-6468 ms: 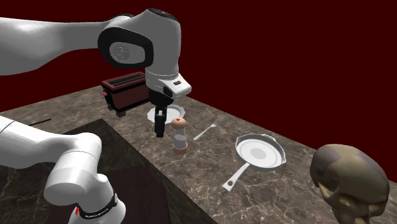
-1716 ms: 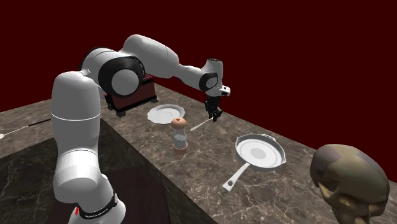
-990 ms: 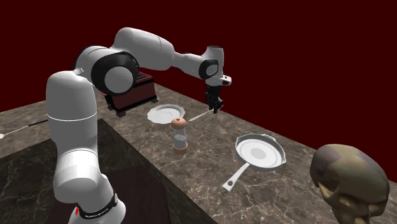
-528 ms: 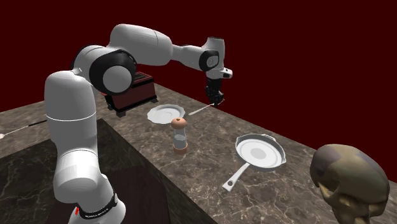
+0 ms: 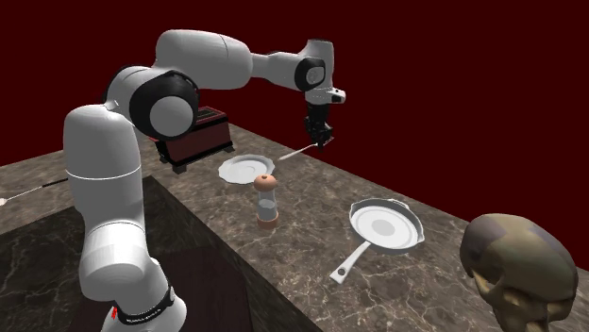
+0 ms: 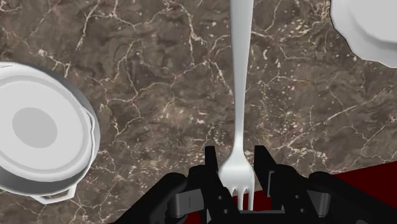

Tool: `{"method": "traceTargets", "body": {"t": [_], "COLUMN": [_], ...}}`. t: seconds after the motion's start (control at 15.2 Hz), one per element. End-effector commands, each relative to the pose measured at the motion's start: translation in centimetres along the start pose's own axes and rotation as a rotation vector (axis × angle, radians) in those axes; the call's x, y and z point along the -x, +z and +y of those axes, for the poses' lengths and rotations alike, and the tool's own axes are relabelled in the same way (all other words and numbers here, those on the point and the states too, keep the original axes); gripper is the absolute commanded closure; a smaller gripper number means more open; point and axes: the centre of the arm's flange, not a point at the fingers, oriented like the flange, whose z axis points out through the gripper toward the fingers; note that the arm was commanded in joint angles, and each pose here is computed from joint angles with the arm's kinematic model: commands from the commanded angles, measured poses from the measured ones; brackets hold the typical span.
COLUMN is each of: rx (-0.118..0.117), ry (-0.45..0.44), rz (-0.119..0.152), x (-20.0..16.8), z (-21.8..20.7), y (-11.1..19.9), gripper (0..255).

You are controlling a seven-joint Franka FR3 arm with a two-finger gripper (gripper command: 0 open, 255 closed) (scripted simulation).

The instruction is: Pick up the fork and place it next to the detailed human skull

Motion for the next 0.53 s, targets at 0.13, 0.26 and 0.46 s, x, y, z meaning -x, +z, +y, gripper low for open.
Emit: {"method": "traceTargets", "body": {"t": [0.13, 0.26, 0.46], "rx": [0.000, 0.000, 0.000], "ry": [0.000, 0.000, 0.000], "rz": [0.000, 0.000, 0.000], "x": [-0.1, -0.2, -0.2], "z": [0.1, 0.1, 0.0], "y": [-2.2, -3.2, -4.8], "gripper": [255, 255, 255]}}
